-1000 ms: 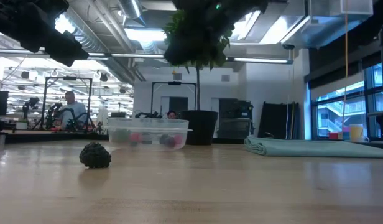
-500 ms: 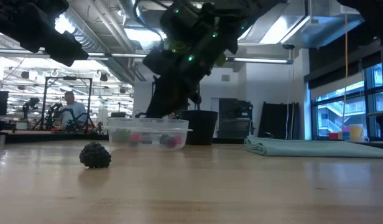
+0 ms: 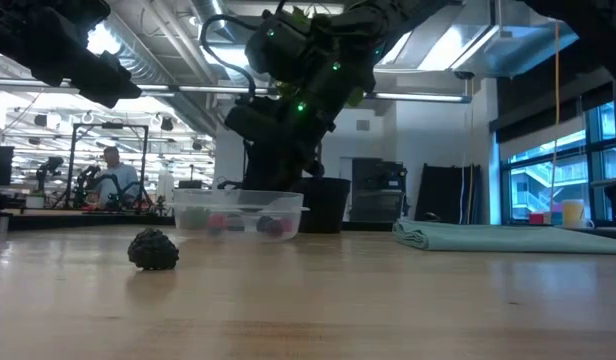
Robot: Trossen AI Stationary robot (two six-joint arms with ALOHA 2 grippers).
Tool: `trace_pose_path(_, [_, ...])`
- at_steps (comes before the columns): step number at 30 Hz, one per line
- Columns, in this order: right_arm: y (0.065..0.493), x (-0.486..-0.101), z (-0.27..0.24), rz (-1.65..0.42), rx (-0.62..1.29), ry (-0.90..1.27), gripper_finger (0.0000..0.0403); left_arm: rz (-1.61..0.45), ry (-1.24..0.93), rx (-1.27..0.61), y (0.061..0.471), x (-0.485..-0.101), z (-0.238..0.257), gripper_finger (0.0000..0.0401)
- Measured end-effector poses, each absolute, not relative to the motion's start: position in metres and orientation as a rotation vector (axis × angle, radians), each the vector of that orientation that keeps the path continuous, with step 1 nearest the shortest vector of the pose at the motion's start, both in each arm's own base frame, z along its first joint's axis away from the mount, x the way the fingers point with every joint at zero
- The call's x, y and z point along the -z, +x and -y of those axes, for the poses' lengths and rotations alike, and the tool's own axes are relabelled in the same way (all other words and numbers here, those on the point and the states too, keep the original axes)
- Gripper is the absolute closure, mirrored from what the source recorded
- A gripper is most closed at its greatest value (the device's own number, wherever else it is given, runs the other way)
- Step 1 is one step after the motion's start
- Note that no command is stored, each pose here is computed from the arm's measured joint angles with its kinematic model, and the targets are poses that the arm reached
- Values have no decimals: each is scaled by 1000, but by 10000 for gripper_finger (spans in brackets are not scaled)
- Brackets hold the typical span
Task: Pick and placing Produce into tupperware
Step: Put the black cherry into the container, then put the blackberry into the container
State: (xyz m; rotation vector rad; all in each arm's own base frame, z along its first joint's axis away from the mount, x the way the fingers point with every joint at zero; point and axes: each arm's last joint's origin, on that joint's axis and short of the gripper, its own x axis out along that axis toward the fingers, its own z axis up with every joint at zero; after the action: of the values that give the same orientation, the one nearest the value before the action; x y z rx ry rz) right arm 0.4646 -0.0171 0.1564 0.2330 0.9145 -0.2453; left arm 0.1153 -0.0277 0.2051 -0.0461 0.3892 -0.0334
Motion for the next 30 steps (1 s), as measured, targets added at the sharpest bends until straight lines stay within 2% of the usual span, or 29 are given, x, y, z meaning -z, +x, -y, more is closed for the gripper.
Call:
trace_pose_path(16, [464, -158, 17, -929, 248, 234, 260, -389, -46, 33, 115, -205, 28, 236])
trace_pose_path(22, [468, -201, 6, -978, 210, 168, 260, -389, -46, 33, 115, -205, 28, 236])
trace_pose_path(30, [474, -234, -51, -917, 20, -19, 259, -393, -45, 33, 115, -205, 28, 236])
